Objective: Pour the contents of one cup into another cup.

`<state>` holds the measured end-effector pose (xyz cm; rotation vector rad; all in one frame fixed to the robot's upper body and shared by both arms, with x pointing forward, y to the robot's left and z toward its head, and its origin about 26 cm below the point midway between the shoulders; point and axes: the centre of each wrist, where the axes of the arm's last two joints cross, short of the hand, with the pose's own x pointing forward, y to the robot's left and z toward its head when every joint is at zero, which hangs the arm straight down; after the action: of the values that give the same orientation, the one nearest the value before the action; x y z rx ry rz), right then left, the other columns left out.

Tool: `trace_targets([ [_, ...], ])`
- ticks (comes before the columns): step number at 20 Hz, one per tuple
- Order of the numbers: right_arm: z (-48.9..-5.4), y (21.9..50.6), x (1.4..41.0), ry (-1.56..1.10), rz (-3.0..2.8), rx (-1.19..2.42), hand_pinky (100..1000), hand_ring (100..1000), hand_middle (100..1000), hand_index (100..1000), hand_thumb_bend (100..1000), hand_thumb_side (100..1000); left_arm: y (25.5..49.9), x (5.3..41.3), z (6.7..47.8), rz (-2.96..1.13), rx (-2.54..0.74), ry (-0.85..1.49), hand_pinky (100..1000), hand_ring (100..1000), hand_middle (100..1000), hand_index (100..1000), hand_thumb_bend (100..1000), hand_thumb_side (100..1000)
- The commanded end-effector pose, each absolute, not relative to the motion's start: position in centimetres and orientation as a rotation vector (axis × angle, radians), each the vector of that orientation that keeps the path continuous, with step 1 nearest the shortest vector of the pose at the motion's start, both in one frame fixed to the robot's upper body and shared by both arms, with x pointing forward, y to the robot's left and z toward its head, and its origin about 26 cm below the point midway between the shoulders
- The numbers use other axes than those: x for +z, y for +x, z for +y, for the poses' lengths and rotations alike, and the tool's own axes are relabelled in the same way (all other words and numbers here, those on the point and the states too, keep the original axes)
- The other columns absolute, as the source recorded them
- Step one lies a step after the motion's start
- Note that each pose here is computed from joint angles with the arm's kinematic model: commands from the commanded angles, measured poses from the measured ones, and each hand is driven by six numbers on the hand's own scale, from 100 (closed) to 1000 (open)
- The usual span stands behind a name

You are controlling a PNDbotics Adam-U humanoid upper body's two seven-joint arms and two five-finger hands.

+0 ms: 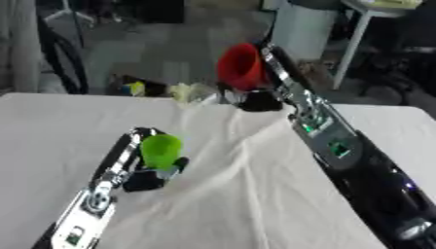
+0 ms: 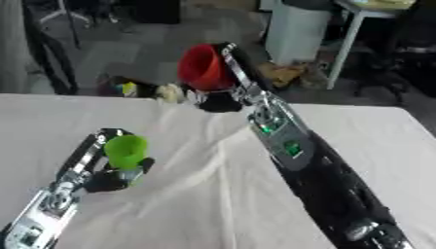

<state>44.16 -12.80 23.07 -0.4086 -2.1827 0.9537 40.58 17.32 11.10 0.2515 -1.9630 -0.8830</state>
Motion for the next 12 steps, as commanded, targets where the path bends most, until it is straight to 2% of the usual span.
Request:
trace_targets([
  [1,-12.6,44.5,24.2,-0.46,-2.21,0.99,466,355,437,601,100,100,40.5,11.7,16.6,-1.987,-0.919,0.244,100,229,323,573,242,248],
  [12,-9.9,45.0,24.0,-0.583,-2.217,1.189,475,361,443,601,100,100,40.4,11.2,15.7,-2.01,-0.962,0.251,100,229,324,569,253,242],
])
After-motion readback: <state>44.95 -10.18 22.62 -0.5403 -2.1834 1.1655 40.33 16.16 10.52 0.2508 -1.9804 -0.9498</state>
